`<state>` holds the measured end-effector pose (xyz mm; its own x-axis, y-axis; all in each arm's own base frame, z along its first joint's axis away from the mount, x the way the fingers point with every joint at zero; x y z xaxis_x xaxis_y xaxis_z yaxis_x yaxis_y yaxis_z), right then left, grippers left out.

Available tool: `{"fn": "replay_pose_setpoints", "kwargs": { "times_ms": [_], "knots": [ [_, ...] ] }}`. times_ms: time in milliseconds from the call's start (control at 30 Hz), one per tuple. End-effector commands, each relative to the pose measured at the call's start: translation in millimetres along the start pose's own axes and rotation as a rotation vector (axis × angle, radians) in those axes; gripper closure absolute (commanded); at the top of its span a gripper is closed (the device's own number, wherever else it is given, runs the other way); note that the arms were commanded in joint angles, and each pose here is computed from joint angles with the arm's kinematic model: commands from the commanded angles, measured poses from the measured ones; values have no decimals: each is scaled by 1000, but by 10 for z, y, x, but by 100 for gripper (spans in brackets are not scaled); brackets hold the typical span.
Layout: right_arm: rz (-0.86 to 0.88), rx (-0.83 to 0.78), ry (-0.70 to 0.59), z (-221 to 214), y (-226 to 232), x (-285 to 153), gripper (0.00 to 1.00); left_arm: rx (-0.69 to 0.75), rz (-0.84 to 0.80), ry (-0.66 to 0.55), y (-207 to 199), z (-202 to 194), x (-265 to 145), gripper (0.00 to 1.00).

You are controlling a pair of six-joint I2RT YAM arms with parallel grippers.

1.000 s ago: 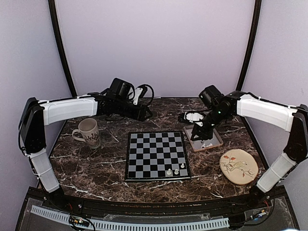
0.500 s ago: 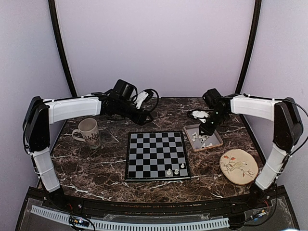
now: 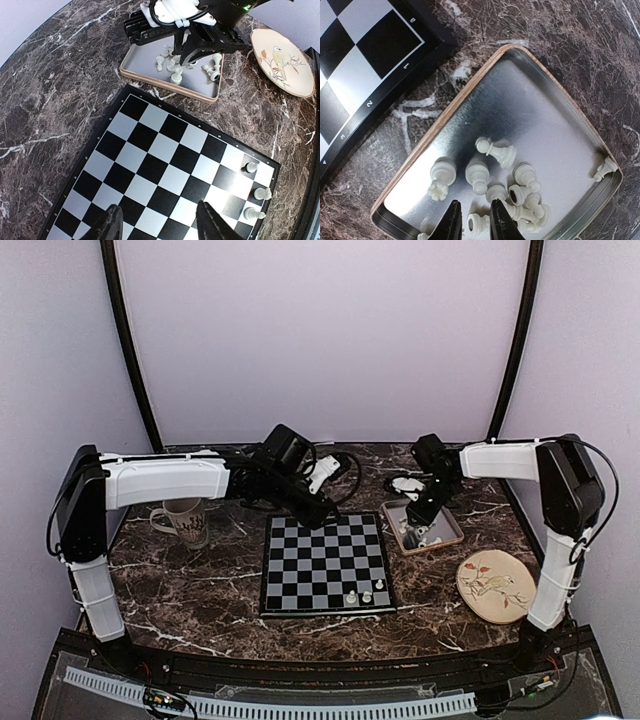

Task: Set up the chess pieces on the board
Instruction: Pick up the pawn from the storage box.

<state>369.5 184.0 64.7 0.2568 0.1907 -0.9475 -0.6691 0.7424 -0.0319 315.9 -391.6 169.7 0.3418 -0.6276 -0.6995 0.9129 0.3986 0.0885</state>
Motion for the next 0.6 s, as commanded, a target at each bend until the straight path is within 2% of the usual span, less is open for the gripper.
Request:
{"fn": "replay_pose_setpoints", "kwargs": {
  "times_ms": [0, 233, 567],
  "knots": [
    [-10, 14, -50, 171, -88, -31, 79, 3, 0, 68, 5, -192, 86, 48],
    [32, 27, -40, 221, -55, 89, 78, 1, 0, 67, 4, -182, 74, 48],
    [49, 30, 0, 128, -23, 158, 88, 8, 7, 73, 10, -185, 68, 48]
  ]
}}
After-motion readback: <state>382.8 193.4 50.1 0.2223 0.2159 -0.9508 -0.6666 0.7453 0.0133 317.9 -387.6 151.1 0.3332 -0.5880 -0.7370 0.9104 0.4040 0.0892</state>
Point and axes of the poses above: each gripper's point midway between its finger pads, its own x axis out along the fingers, its own y axis along the line the jaws close on, z = x × y, the point moved 2 cm from there along -x, back along the fingers, and after that the axes turned 12 degrees about x, right-handed, at the moved point
